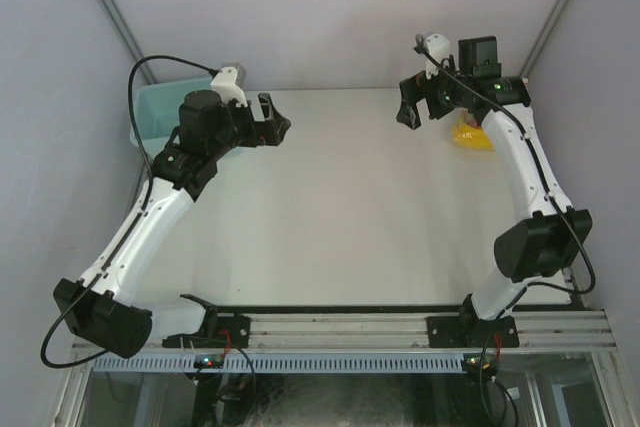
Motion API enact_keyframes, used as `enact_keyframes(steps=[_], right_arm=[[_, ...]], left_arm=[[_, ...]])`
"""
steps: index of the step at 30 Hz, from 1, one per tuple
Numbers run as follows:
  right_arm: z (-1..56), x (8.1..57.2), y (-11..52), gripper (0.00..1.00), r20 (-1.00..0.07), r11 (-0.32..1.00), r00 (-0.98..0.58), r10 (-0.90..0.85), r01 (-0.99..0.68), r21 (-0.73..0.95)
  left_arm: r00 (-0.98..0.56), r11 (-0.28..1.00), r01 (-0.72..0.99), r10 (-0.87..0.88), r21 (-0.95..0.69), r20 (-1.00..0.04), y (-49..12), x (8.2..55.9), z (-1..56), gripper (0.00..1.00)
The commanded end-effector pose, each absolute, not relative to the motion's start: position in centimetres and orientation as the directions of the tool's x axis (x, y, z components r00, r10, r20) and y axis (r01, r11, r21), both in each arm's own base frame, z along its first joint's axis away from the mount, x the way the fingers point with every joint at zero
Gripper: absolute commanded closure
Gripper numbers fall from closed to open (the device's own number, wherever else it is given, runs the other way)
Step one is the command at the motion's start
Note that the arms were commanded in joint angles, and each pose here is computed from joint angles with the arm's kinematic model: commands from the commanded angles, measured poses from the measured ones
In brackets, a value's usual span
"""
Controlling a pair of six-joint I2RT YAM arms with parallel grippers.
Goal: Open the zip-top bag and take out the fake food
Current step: Move the zipper food storage bag to the center of the board.
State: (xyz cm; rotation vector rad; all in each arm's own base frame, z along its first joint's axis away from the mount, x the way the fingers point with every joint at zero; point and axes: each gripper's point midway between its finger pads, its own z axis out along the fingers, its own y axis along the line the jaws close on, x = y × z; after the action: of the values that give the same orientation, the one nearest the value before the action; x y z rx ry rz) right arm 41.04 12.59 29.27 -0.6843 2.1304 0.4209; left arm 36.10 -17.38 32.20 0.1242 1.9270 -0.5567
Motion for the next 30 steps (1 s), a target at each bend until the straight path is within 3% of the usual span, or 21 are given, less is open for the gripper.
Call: enact_keyframes(steps=[1, 6, 12, 21, 30], right_arm=[[31.2, 44.0, 11.6, 0.00, -0.856, 0.792, -0.434, -0.283, -0.609, 0.047], [29.9, 46.7, 9.6, 0.00, -0.852, 0.811, -0.425, -0.305, -0.586, 0.003], [28.9, 50.1, 5.1, 0.00, -0.830, 0.902, -0.469, -0.301, -0.422, -0.089], [25.8, 53.0, -2.6, 0.00, -0.809, 0.993, -0.581, -0.090, -0.111, -0.031], [19.4, 58.1, -5.3, 0.01, -0.770, 0.988, -0.637, 0.013, 0.126, -0.088]], left_arm=[[-0.288, 0.891, 0.315, -0.238, -0.326, -0.928, -16.6, 36.3, 35.2, 0.00], [-0.257, 0.894, 0.288, -0.273, -0.343, -0.927, -16.0, 36.0, 35.4, 0.00], [-0.231, 0.883, 0.272, -0.327, -0.384, -0.916, -15.8, 36.0, 35.2, 0.00], [-0.293, 0.803, 0.288, -0.444, -0.521, -0.847, -18.2, 37.5, 34.5, 0.02], [-0.289, 0.817, 0.240, -0.455, -0.524, -0.842, -17.1, 37.1, 33.6, 0.02]])
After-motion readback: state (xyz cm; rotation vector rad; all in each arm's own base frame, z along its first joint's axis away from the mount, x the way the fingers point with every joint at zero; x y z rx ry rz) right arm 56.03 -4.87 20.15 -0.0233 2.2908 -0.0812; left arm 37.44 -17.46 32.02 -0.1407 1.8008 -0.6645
